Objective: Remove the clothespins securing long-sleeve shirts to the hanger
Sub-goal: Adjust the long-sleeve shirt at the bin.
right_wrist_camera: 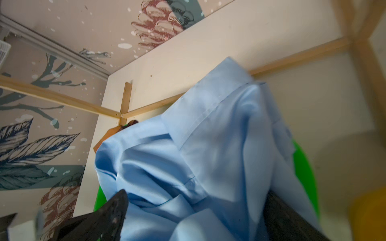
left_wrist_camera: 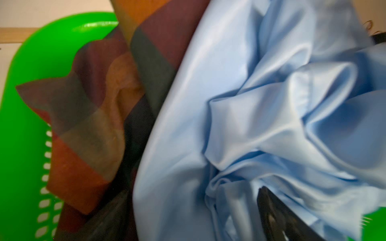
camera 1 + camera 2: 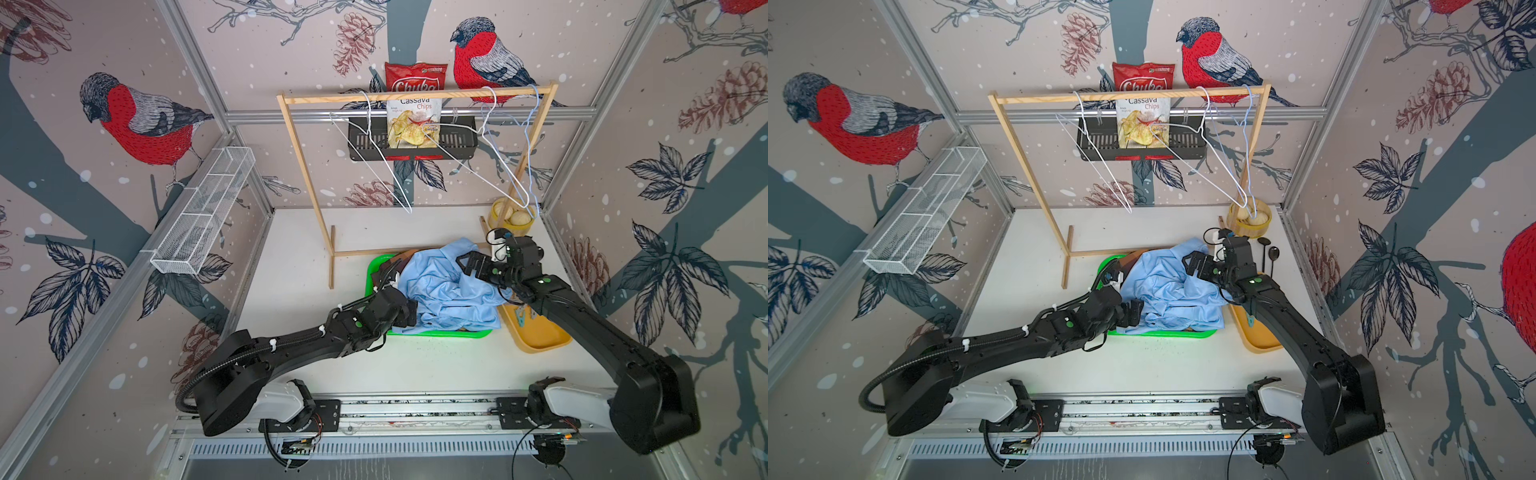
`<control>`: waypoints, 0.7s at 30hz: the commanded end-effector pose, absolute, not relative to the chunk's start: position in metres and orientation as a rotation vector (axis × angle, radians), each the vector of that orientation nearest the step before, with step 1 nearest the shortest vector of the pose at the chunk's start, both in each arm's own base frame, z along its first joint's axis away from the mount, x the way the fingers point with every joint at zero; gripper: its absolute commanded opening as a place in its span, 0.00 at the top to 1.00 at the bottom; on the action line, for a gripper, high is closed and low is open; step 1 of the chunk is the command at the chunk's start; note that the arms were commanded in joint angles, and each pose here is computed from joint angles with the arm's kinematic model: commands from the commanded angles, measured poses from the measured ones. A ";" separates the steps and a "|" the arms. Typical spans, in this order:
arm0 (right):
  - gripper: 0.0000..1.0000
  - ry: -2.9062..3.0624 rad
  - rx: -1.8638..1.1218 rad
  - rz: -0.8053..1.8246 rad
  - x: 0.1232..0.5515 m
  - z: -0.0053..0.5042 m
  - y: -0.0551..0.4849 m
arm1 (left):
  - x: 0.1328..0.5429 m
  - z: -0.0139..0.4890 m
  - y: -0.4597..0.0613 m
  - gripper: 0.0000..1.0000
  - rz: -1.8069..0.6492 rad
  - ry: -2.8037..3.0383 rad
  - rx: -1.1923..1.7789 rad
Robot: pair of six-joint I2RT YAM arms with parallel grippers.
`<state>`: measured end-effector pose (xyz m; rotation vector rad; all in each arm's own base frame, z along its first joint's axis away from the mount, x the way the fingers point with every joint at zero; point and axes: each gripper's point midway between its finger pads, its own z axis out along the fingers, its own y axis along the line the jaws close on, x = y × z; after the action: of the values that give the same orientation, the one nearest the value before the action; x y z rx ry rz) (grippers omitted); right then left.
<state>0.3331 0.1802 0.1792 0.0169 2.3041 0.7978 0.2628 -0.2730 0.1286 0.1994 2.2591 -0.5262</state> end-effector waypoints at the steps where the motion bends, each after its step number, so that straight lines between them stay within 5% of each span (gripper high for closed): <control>1: 0.00 2.315 -0.025 0.791 0.332 0.169 0.201 | 0.263 0.167 -0.280 0.07 -0.581 2.188 0.247; 9: 0.00 2.414 -0.106 0.800 0.311 0.120 0.234 | 0.261 0.225 -0.275 0.04 -0.670 2.098 0.282; 21: 0.00 2.549 -0.161 0.839 0.278 0.059 0.245 | 0.347 0.230 -0.231 0.03 -0.759 2.068 0.076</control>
<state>0.2986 0.2440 0.0820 -0.1568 2.4371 0.8038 0.3348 -0.2261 0.2201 0.0908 2.1068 -0.6517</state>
